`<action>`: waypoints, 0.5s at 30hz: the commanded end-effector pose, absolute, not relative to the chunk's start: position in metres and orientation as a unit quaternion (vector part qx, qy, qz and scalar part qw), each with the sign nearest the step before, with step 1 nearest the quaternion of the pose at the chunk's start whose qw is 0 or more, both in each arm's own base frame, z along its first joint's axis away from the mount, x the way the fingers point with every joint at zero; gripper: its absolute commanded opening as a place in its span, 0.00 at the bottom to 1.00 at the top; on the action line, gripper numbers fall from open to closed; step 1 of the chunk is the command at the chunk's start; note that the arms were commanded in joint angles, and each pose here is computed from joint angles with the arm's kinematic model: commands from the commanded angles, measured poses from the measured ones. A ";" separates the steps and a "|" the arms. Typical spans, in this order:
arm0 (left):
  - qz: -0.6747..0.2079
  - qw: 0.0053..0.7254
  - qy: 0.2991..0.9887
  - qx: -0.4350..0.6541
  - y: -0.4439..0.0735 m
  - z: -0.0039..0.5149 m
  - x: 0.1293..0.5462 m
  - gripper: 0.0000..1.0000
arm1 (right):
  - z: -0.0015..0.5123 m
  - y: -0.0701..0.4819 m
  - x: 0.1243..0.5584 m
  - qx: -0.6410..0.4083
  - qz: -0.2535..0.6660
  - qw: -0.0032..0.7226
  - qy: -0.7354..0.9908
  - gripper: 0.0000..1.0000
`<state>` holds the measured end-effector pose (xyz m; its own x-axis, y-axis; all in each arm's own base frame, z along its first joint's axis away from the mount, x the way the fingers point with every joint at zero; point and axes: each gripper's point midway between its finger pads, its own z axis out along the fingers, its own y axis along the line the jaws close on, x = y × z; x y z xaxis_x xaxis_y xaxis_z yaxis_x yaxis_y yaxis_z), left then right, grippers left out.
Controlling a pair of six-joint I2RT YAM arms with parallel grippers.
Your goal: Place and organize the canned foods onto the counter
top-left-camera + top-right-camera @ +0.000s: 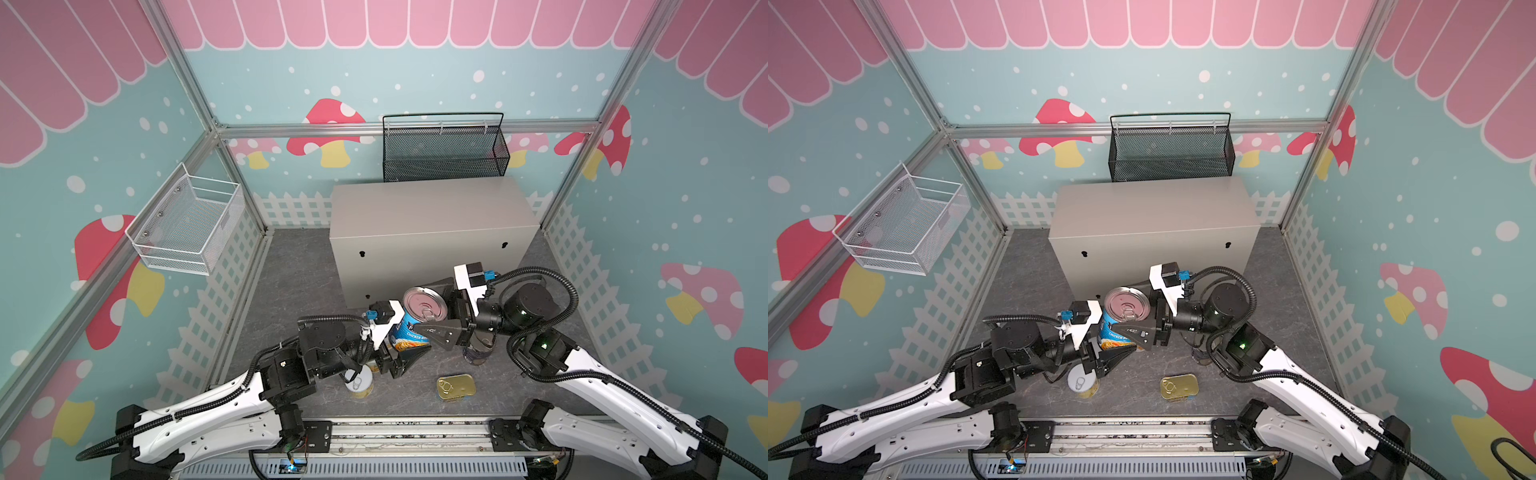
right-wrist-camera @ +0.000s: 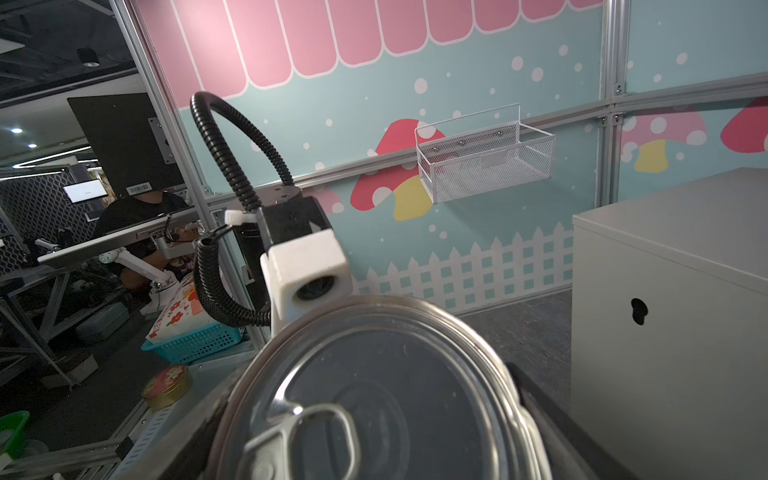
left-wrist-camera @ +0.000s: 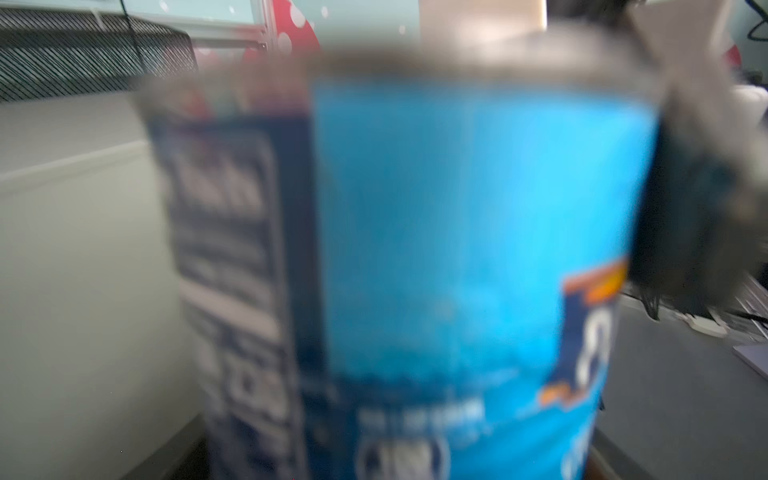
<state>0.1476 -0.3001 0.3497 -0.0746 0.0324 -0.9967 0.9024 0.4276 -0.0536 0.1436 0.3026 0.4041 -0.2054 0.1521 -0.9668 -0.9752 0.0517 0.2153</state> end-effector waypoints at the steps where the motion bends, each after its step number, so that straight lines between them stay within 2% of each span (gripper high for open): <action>1: -0.392 0.624 0.590 0.331 -0.287 0.390 0.155 0.99 | 0.432 0.294 0.143 -0.369 0.567 0.540 0.500 0.47; 8: -0.360 0.626 0.606 0.333 -0.273 0.388 0.157 0.99 | 0.457 0.288 0.182 -0.320 0.496 0.611 0.527 0.46; 15: -0.326 0.628 0.623 0.334 -0.242 0.391 0.151 0.99 | 0.485 0.290 0.238 -0.298 0.366 0.673 0.570 0.46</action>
